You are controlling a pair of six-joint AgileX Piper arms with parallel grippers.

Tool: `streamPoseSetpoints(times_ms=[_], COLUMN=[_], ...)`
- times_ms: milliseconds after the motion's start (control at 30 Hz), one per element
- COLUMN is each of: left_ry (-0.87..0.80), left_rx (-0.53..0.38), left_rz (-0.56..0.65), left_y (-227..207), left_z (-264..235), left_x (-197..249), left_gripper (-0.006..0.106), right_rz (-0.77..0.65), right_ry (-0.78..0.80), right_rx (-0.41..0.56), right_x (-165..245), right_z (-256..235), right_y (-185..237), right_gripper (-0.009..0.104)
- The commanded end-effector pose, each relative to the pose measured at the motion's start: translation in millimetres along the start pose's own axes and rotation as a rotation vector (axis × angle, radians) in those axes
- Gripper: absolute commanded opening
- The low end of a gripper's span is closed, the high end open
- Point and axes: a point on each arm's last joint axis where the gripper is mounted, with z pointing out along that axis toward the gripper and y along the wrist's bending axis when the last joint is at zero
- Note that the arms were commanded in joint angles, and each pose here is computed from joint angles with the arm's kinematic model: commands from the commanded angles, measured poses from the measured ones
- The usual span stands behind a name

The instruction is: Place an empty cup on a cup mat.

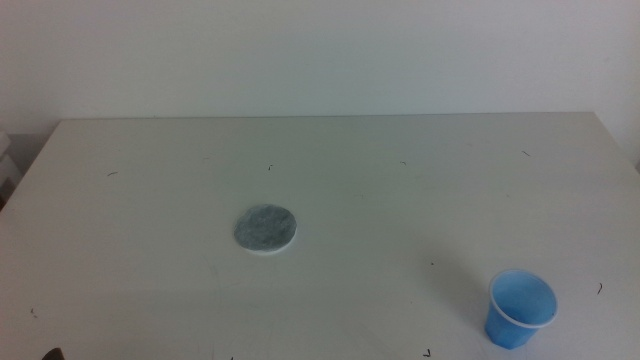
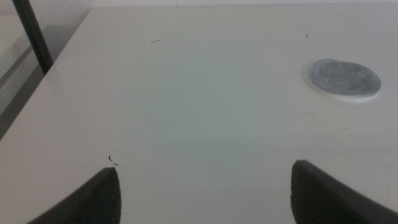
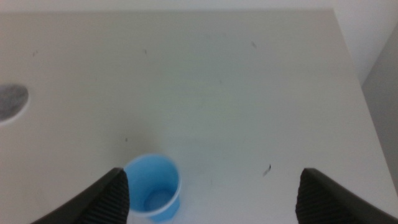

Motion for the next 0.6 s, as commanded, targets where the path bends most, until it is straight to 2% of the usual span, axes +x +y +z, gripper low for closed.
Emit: streamPoseSetpoints(times_ms=[0,267,567], left_ry=[-0.085,-0.085,-0.085], left_rx=[0.009,0.009,0.009], left_rz=[-0.003,-0.003,-0.003], left_y=[-0.9,-0.9,-0.9], left_z=[-1.8,-1.8,-1.8], left_x=[-8.3,-8.3,-8.3], left_gripper=[0.105,0.105,0.105], right_rz=[0.008,0.108,0.154], right_ry=[-0.008,0.223,0.439], right_rx=[0.001,-0.011,0.020], right_x=[-22.3,-63.2,-85.0], right_z=[-6.8,-5.9,29.0], right_y=[1.8,8.6,8.9], right_gripper=[0.094,0.094,0.094])
